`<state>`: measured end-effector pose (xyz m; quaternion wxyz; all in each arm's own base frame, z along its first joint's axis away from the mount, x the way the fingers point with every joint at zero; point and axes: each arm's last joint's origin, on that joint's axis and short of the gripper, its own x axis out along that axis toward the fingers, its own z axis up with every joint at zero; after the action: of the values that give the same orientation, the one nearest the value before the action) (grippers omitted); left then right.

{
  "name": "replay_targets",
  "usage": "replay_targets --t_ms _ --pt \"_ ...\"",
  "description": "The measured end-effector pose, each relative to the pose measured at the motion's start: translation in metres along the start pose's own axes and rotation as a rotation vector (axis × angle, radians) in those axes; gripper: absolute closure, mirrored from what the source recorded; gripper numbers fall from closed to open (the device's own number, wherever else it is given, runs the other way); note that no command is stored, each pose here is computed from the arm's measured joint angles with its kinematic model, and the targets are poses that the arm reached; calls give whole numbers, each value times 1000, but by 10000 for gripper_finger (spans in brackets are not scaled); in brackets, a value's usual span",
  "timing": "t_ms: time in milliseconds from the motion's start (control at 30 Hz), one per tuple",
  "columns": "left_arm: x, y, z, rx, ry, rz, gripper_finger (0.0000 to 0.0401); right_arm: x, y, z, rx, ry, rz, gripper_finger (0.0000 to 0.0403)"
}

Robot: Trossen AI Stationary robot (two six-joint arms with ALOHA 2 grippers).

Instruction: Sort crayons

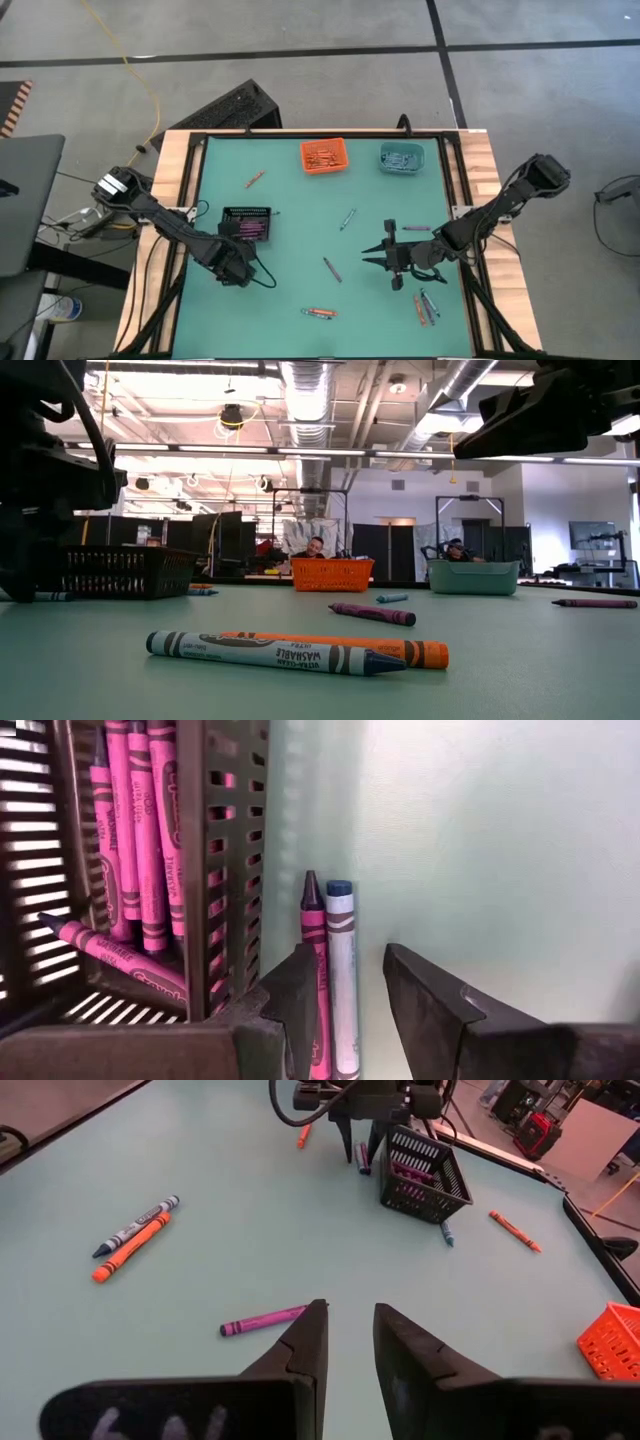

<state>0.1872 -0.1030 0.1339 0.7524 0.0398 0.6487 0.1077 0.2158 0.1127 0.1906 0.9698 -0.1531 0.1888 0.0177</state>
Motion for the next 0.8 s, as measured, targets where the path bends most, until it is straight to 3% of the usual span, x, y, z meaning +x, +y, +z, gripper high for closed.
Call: replay_targets --t_ms 233,800 --pt "1 1 -3 -8 27 3 298 0 0 0 0 1 0 317" --pt "-4 -4 4 23 42 -77 373 0 0 0 0 0 0 317"
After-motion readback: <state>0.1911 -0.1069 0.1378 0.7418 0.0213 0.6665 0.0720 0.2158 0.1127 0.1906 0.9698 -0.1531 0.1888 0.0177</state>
